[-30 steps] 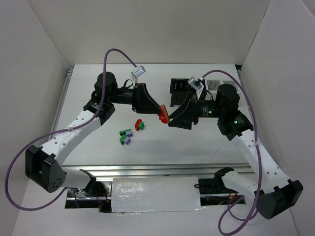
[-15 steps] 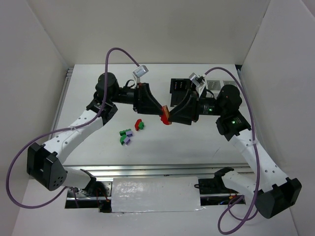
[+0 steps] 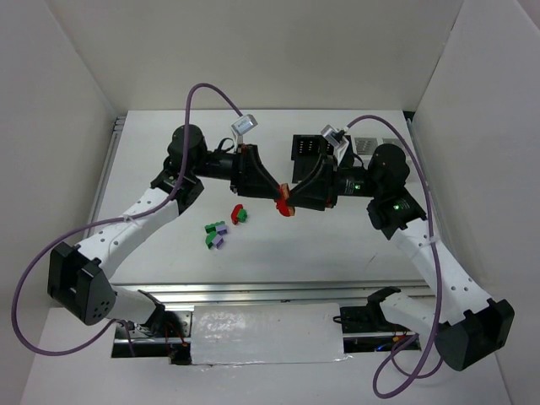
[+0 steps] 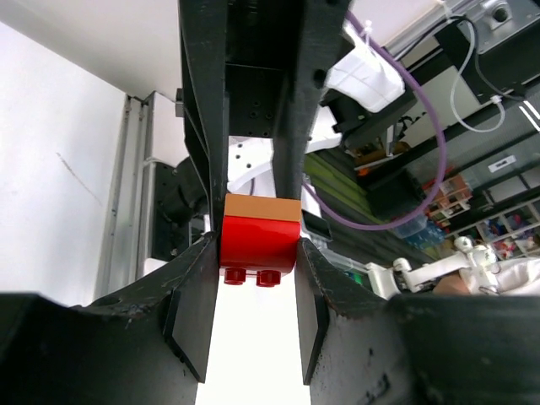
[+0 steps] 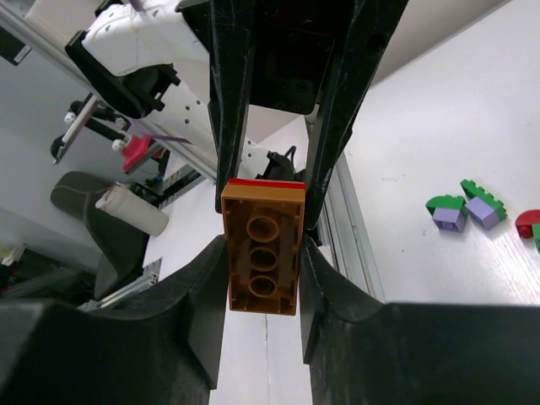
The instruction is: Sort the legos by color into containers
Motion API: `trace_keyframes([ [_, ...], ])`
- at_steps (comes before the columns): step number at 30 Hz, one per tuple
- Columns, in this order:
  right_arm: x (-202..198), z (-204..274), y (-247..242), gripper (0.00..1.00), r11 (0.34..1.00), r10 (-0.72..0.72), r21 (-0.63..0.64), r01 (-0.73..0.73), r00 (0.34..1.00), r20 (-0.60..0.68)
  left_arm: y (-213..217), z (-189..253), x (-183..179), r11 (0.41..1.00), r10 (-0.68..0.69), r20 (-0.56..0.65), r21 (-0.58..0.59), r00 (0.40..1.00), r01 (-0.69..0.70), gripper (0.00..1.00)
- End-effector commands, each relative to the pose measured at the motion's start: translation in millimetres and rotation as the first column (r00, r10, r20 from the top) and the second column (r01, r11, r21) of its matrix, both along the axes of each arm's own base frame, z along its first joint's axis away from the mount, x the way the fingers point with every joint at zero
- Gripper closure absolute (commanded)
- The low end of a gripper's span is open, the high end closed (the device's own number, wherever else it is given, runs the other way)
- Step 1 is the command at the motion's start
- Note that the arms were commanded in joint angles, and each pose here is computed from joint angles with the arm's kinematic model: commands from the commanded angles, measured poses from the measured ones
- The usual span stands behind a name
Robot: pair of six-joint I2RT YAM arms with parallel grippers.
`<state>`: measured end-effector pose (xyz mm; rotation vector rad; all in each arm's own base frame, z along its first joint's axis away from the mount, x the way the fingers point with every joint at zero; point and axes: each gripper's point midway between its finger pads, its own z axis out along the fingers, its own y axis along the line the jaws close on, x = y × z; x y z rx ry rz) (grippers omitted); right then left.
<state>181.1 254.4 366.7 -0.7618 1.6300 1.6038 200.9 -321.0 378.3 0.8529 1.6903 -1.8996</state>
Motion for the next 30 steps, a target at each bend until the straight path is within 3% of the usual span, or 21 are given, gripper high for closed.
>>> trace_keyframes([
  [1, 6, 7, -3, 1.0, 0.999, -0.05, 0.001, 0.05, 0.996, 0.08, 0, 8, 1, 1.0, 0.0, 0.087, -0.021, 0.996, 0.002, 1.0],
  [4, 11, 5, -14, 1.0, 0.998, -0.07, 0.015, 0.069, 0.994, 0.082, 5, 9, 3, 1.0, 0.028, 0.142, -0.011, 0.989, -0.027, 1.0],
  [11, 31, 0, -37, 1.0, 0.988, -0.153, 0.015, 0.153, 0.987, 0.052, 32, -4, 27, 0.988, 0.141, 0.141, 0.038, 0.98, -0.148, 1.0],
  [16, 68, -12, -47, 1.0, 0.944, -0.327, -0.043, 0.327, 0.945, 0.018, 46, -14, 41, 0.968, 0.231, 0.14, 0.071, 0.963, -0.243, 1.0],
  [19, 127, -38, -63, 1.0, 0.811, -0.575, -0.176, 0.558, 0.816, -0.061, 52, -19, 53, 0.939, 0.31, 0.143, 0.113, 0.94, -0.326, 1.0],
  [20, 160, -51, -85, 1.0, 0.664, -0.738, -0.238, 0.709, 0.673, -0.05, 54, -15, 62, 0.917, 0.358, 0.165, 0.124, 0.919, -0.379, 1.0],
  [22, 194, -71, -105, 1.0, 0.509, -0.849, -0.339, 0.791, 0.527, -0.044, 57, -20, 64, 0.901, 0.375, 0.173, 0.164, 0.911, -0.402, 1.0],
  [23, 212, -80, -125, 1.0, 0.382, -0.913, -0.375, 0.844, 0.407, -0.013, 59, -14, 64, 0.894, 0.388, 0.197, 0.156, 0.9, -0.419, 1.0],
  [26, 249, -93, -139, 1.0, 0.251, -0.952, -0.46, 0.852, 0.303, 0.041, 64, -4, 59, 0.886, 0.407, 0.22, 0.14, 0.886, -0.442, 1.0],
  [30, 284, -96, -136, 0.97, 0.213, -0.954, -0.531, 0.82, 0.292, 0.067, 69, -3, 56, 0.871, 0.422, 0.244, 0.156, 0.873, -0.465, 1.0],
])
